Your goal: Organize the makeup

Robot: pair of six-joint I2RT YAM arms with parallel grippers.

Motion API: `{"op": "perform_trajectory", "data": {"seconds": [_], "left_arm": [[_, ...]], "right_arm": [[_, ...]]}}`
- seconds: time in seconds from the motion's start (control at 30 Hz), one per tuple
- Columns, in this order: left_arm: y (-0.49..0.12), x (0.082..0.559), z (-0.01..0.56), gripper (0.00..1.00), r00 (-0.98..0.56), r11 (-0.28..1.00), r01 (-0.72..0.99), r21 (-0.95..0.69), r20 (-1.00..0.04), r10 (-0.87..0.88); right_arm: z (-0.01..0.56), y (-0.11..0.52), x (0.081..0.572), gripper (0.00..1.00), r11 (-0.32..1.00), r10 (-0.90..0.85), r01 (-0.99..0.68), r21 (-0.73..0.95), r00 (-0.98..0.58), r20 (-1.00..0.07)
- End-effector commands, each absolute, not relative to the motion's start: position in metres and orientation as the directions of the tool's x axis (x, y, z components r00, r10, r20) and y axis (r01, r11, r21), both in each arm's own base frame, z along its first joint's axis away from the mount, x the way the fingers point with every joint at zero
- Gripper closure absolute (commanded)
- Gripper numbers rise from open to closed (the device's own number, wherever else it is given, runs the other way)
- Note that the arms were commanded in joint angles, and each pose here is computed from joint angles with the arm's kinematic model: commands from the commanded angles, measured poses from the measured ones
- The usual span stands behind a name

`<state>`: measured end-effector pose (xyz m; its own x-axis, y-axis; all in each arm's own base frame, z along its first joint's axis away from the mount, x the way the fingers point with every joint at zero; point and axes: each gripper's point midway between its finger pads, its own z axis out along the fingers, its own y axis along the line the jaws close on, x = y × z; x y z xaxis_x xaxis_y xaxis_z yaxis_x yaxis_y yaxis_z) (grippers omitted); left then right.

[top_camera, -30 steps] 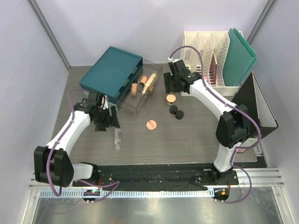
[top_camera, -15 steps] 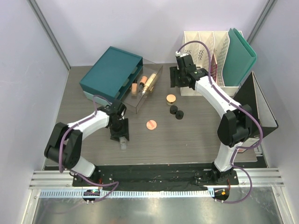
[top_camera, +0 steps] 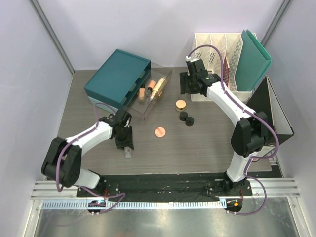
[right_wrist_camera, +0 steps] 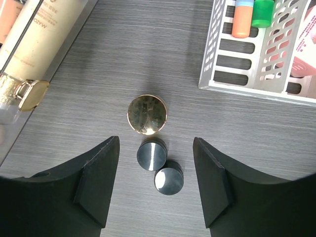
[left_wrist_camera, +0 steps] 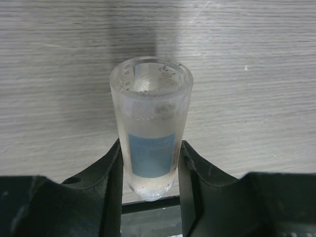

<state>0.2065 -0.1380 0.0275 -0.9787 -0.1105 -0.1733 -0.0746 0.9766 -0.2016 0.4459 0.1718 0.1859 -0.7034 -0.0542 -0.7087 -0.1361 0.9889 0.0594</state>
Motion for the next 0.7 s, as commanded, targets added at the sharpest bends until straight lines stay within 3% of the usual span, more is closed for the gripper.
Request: {"op": "perform_trajectory", "data": {"seconds": [0.0, 0.27, 0.53, 0.67], "left_arm": [[-0.138, 0.227, 0.085, 1.00, -0.929, 0.970, -0.011, -0.241, -0.358, -0.099], [-0.135, 0.293, 0.210, 1.00, -0.736, 0.974, 0.044, -0.220, -0.666, -0.118], [-0.166, 0.375, 0.243, 1.00, -0.696, 0.975, 0.111, -0.192, -0.715, -0.062], [-0.182, 0.419, 0.233, 1.00, -0.731, 0.970, 0.142, -0.197, -0.682, -0.032]], "right_arm": [[0.221, 0.171, 0.447, 0.34, 0.986, -0.019, -0.138, 0.090, -0.640, -0.768], [0.215, 0.176, 0.443, 0.34, 0.981, -0.005, -0.150, 0.124, -0.656, -0.755], [0.202, 0.188, 0.442, 0.34, 0.970, 0.000, -0.178, 0.167, -0.682, -0.731], [0.191, 0.195, 0.442, 0.33, 0.963, 0.006, -0.187, 0.196, -0.708, -0.706]]}}
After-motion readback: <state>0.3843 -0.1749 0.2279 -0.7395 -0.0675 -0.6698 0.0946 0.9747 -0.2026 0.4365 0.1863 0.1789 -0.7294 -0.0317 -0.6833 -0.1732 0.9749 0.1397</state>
